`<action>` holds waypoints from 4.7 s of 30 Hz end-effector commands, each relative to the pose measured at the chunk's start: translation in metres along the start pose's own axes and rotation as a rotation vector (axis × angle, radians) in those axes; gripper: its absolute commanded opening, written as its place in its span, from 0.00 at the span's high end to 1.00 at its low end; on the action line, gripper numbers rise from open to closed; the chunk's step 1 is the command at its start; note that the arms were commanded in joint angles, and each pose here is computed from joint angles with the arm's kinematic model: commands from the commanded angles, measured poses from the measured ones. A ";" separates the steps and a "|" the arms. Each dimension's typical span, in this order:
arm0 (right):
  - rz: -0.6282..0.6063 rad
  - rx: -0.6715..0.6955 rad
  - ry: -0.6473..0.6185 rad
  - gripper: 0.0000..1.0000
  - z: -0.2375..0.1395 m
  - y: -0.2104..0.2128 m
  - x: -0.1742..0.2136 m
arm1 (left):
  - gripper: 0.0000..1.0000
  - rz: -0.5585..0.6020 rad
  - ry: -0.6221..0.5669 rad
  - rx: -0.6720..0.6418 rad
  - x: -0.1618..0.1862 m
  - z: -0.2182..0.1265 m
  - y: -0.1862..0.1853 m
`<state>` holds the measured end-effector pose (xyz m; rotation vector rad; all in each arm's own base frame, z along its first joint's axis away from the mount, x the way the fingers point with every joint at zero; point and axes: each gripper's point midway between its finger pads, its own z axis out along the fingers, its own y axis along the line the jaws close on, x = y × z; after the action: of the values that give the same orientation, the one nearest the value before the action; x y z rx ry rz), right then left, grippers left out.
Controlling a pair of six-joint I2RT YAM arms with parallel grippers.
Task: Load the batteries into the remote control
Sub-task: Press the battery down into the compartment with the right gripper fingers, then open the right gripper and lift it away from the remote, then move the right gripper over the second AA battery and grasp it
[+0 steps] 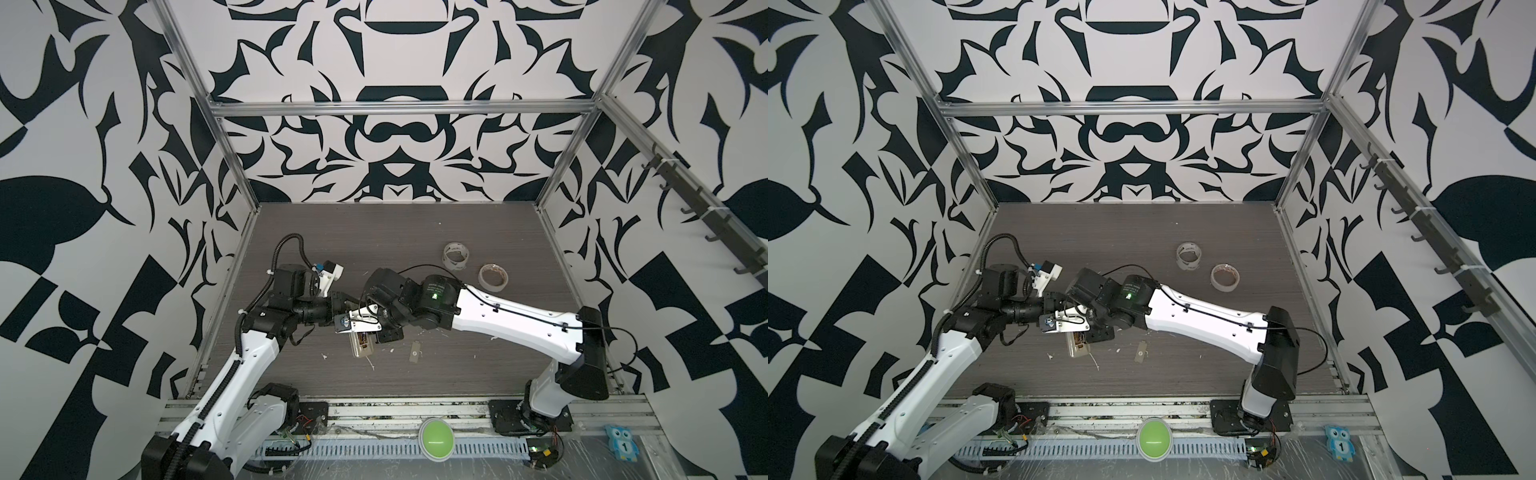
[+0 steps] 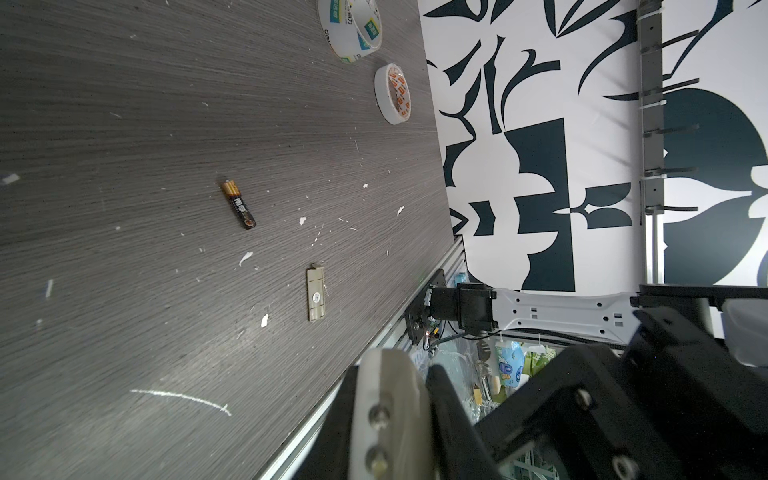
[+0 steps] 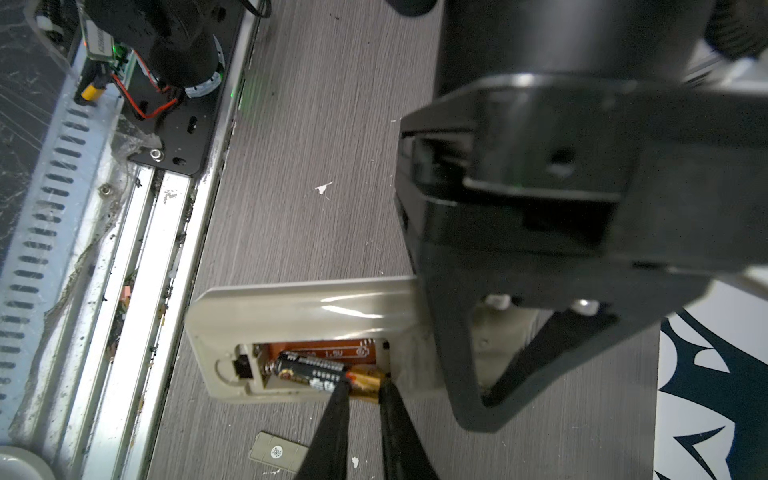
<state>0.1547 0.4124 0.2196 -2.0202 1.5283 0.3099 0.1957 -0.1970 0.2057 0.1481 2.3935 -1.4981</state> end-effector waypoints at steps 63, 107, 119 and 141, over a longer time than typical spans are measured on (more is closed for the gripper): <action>-0.046 -0.069 0.086 0.95 0.026 0.018 0.012 | 1.00 0.038 -0.011 0.040 0.001 -0.005 -0.014; 0.488 0.359 -0.037 0.58 -0.082 -0.037 0.025 | 1.00 0.044 -0.047 0.005 -0.004 -0.006 -0.007; 0.780 0.315 0.062 0.52 -0.050 -0.063 0.096 | 1.00 -0.016 -0.115 -0.007 -0.013 0.000 0.011; 0.934 0.166 0.346 0.51 0.088 -0.082 0.161 | 1.00 -0.064 -0.264 -0.041 -0.018 -0.008 0.040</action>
<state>0.2913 0.3356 0.0806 -1.1734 2.5611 0.0908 0.2176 -0.1723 0.1745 -0.1400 2.2725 -1.4074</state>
